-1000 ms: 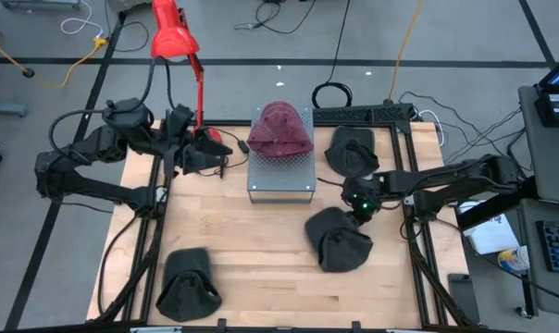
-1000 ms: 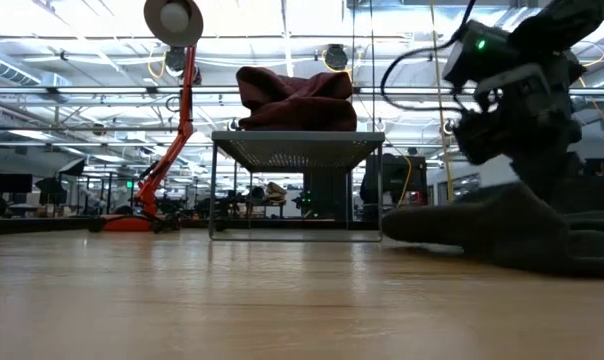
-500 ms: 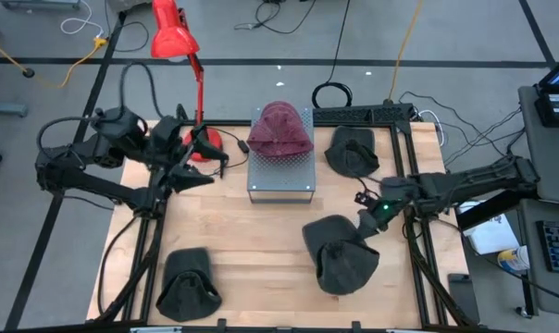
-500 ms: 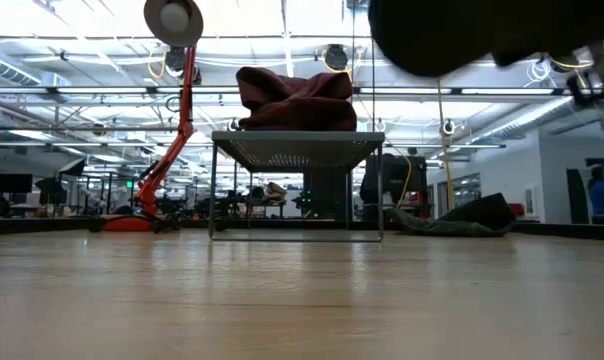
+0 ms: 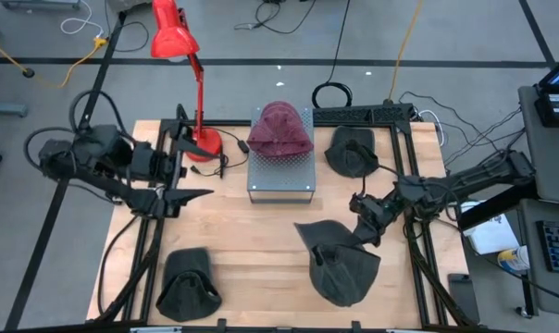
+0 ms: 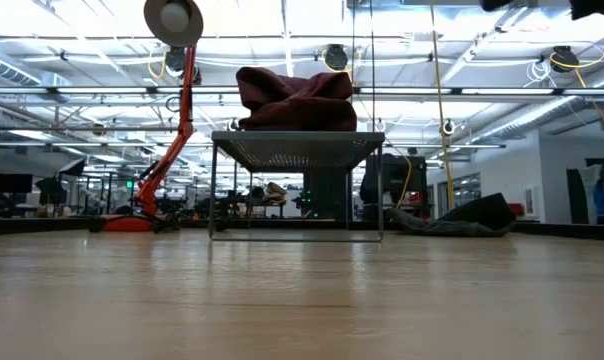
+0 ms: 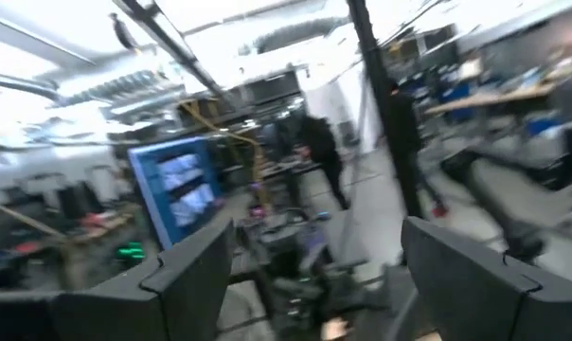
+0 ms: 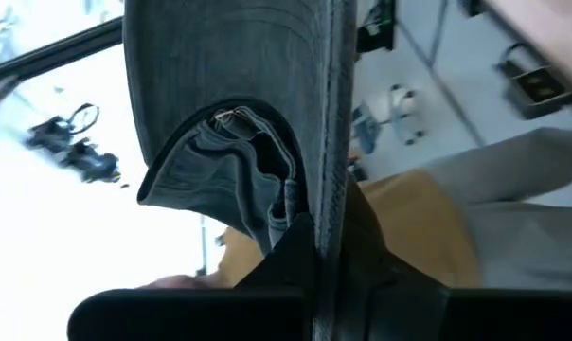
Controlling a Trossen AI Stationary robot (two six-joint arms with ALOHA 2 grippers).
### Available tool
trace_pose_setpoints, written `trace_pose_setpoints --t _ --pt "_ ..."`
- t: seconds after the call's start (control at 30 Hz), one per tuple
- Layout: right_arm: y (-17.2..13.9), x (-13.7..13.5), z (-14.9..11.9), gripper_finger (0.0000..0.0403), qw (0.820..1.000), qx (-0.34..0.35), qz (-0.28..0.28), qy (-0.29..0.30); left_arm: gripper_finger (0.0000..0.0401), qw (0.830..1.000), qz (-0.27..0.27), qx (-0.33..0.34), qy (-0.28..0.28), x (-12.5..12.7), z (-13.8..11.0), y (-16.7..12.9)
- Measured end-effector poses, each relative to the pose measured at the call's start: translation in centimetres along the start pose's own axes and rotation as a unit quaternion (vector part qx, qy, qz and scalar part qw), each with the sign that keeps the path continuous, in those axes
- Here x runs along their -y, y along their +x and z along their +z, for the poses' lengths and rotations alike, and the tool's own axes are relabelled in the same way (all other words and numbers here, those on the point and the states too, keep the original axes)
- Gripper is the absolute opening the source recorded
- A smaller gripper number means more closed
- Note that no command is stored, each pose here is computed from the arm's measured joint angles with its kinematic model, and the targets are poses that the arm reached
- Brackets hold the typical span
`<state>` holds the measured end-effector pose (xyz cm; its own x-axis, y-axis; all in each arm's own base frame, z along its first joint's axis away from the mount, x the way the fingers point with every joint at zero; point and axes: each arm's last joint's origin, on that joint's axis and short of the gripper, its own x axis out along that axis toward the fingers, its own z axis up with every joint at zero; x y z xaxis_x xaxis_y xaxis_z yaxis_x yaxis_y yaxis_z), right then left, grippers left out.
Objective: Pick & Place hat
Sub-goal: Put the middle black cap on the shelf
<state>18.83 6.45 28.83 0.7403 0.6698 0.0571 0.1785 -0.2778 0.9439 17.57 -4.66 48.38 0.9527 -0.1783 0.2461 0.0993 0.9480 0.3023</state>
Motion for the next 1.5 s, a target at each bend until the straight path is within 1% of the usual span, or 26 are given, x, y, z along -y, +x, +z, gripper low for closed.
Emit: trace_pose_setpoints --t 0.13,0.2,0.3,0.43,0.57,0.63,0.73,0.83,1.0,1.13,1.23,1.33,1.5 --pt "1.2 -0.8 0.5 0.0004 0.999 -0.012 0.032 -0.007 0.0310 0.999 0.009 -0.018 0.043 0.9 -0.2 0.4" --pt "1.8 -1.6 0.8 0.0005 0.999 -0.014 0.042 -0.017 0.0310 0.998 0.008 -0.027 0.053 1.4 -0.4 0.7" --pt "3.0 -3.4 1.2 0.0005 0.997 -0.036 0.045 -0.051 0.0310 0.997 0.004 -0.044 0.060 2.0 -0.9 1.4" --pt "4.5 -6.8 2.0 0.0005 0.989 -0.063 0.061 -0.123 0.0310 0.997 -0.005 -0.066 0.048 2.8 -1.9 2.6" --pt "5.7 -10.1 3.0 0.0006 0.973 -0.082 0.079 -0.199 0.0310 0.997 -0.019 -0.074 0.026 3.4 -2.7 3.7" --pt "6.2 -11.3 3.6 0.0006 0.967 -0.090 0.082 -0.226 0.0310 0.996 -0.028 -0.078 0.017 3.7 -3.2 4.3" --pt "6.8 -12.5 4.5 0.0006 0.958 -0.098 0.083 -0.254 0.0310 0.997 -0.029 -0.071 0.010 4.2 -3.6 5.2" --pt "7.5 -12.7 5.6 0.0006 0.956 -0.114 0.074 -0.261 0.0310 0.998 -0.027 -0.057 0.009 4.6 -3.7 6.0" --pt "8.2 -12.0 7.0 0.0006 0.959 -0.130 0.052 -0.248 0.0310 0.998 -0.029 -0.054 0.008 5.3 -4.4 7.1" --pt "8.6 -11.4 7.7 0.0006 0.960 -0.138 0.043 -0.241 0.0310 0.998 -0.035 -0.048 0.006 5.9 -4.7 7.7" --pt "8.8 -11.2 8.0 0.0006 0.961 -0.138 0.040 -0.238 0.0306 0.998 -0.051 -0.046 0.003 6.3 -4.8 7.9" --pt "8.7 -11.3 8.1 0.0006 0.961 -0.135 0.041 -0.239 0.0277 0.997 -0.064 -0.039 -0.007 6.6 -4.6 7.8" --pt "8.4 -11.4 8.5 0.0006 0.961 -0.127 0.043 -0.241 0.0185 0.997 -0.067 -0.034 -0.016 6.6 -4.5 7.8"
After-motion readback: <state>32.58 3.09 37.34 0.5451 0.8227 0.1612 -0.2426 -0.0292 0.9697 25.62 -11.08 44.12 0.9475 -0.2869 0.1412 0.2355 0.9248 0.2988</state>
